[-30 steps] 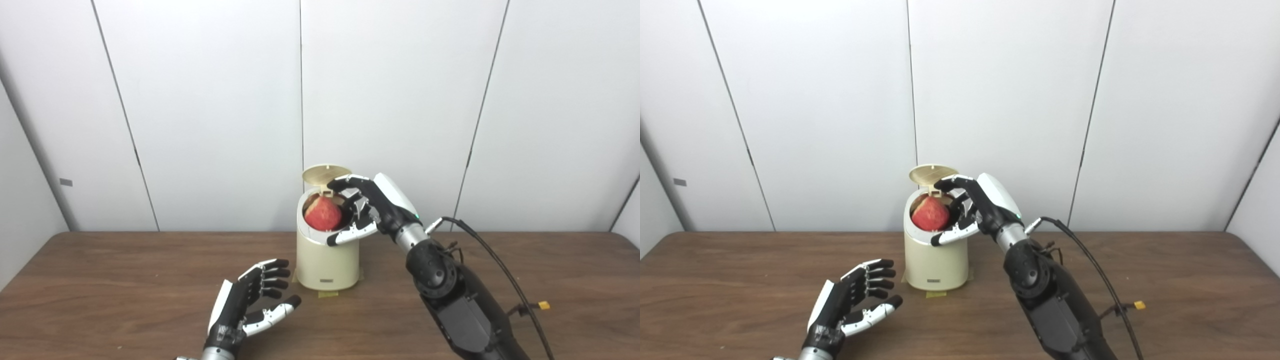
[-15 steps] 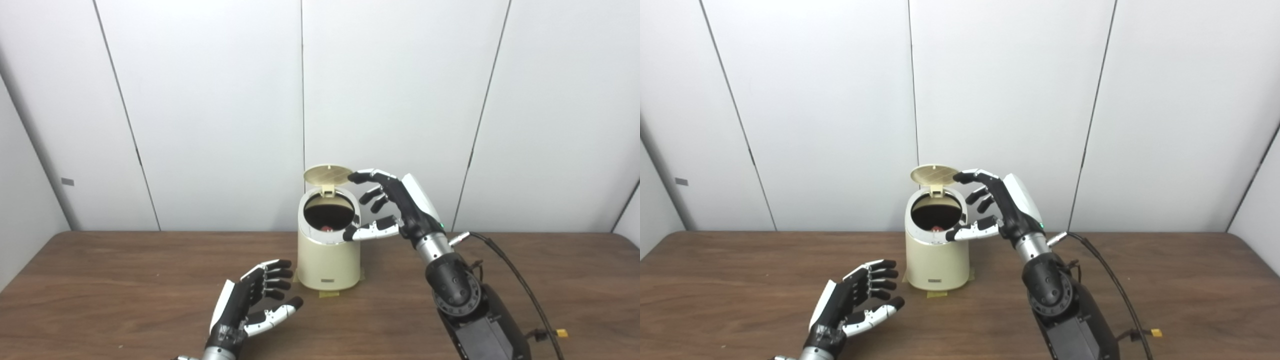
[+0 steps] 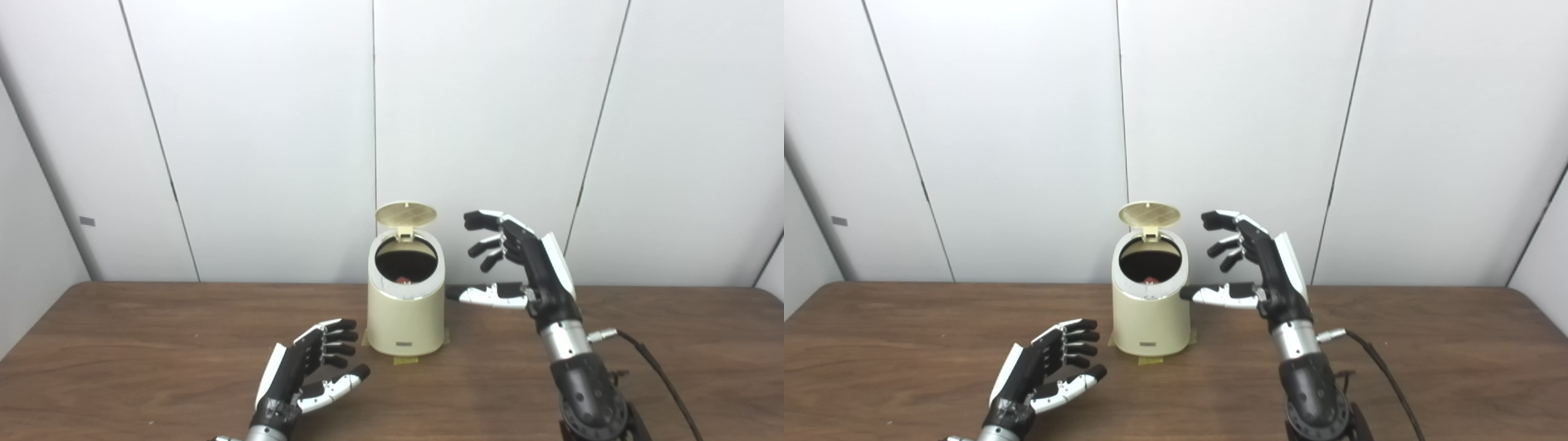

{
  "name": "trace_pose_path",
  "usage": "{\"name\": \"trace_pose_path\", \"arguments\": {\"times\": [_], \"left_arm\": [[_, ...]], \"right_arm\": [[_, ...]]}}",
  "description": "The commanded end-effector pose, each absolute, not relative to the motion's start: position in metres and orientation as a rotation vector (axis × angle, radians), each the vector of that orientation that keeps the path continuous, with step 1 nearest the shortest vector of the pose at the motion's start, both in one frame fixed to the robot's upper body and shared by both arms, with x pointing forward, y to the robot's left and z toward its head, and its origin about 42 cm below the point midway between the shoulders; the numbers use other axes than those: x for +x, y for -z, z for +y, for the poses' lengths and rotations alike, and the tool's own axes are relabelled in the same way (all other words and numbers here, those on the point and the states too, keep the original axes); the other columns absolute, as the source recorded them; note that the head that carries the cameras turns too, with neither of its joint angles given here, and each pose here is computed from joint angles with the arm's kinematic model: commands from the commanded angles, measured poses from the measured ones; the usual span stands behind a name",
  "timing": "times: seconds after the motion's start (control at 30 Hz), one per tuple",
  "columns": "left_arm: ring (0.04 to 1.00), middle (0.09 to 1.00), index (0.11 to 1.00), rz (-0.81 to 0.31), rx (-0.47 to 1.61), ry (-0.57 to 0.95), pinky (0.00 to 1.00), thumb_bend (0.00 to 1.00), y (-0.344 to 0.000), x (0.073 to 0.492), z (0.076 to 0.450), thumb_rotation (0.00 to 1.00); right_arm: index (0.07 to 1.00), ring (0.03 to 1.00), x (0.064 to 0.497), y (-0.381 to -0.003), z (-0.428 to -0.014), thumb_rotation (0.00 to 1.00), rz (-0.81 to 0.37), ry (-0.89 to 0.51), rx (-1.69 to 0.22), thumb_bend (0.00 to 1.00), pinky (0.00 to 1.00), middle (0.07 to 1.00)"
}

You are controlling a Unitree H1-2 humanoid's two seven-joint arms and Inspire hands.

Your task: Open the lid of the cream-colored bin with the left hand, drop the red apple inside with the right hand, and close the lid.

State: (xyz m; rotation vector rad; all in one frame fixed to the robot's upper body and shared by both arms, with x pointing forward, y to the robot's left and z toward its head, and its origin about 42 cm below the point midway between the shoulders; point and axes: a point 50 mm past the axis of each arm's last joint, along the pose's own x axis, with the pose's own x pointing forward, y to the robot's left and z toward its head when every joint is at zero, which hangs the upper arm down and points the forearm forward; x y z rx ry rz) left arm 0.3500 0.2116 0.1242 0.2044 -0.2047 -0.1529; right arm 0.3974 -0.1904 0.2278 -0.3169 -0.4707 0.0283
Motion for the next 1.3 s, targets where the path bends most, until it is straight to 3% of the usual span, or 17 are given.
{"name": "trace_pose_path", "arguments": {"times": [0.0, 0.1, 0.3, 0.5, 0.63, 0.8, 0.97, 1.13, 1.27], "left_arm": [[0.67, 0.722, 0.751, -0.245, 0.216, 0.147, 0.62, 0.67, -0.129, 0.348, 0.218, 0.12], [0.662, 0.717, 0.75, -0.26, 0.211, 0.148, 0.62, 0.67, -0.131, 0.347, 0.22, 0.13], [0.666, 0.72, 0.752, -0.294, 0.201, 0.138, 0.61, 0.68, -0.135, 0.344, 0.225, 0.16], [0.693, 0.74, 0.771, -0.342, 0.175, 0.123, 0.63, 0.69, -0.145, 0.341, 0.224, 0.19], [0.781, 0.831, 0.865, -0.396, 0.205, 0.137, 0.67, 0.76, -0.166, 0.35, 0.228, 0.31], [0.852, 0.881, 0.917, -0.431, 0.255, 0.156, 0.74, 0.87, -0.197, 0.369, 0.233, 0.41], [0.912, 0.937, 0.959, -0.47, 0.356, 0.171, 0.79, 0.89, -0.231, 0.393, 0.24, 0.46], [0.94, 0.952, 0.96, -0.472, 0.396, 0.184, 0.83, 0.91, -0.257, 0.416, 0.241, 0.42], [0.929, 0.955, 0.92, -0.458, 0.449, 0.2, 0.8, 0.89, -0.274, 0.432, 0.237, 0.39]], "right_arm": [[0.777, 0.626, 0.39, -0.24, -0.203, 0.14, -0.523, -0.059, -0.261, 0.79, 0.43, 0.785], [0.82, 0.686, 0.371, -0.221, -0.219, 0.15, -0.485, -0.111, -0.173, 0.78, 0.49, 0.827], [0.825, 0.652, 0.346, -0.198, -0.235, 0.15, -0.488, -0.135, -0.107, 0.8, 0.49, 0.806], [0.809, 0.649, 0.319, -0.182, -0.239, 0.13, -0.408, -0.077, -0.084, 0.78, 0.51, 0.792], [0.809, 0.665, 0.312, -0.173, -0.244, 0.15, -0.384, -0.05, -0.084, 0.78, 0.51, 0.794], [0.806, 0.656, 0.315, -0.172, -0.248, 0.15, -0.388, -0.031, -0.08, 0.79, 0.51, 0.797], [0.806, 0.65, 0.317, -0.17, -0.25, 0.16, -0.379, -0.032, -0.071, 0.79, 0.51, 0.796], [0.795, 0.654, 0.318, -0.168, -0.25, 0.18, -0.375, -0.026, -0.079, 0.8, 0.52, 0.794], [0.79, 0.65, 0.317, -0.168, -0.25, 0.18, -0.374, -0.023, -0.083, 0.8, 0.53, 0.787]]}}
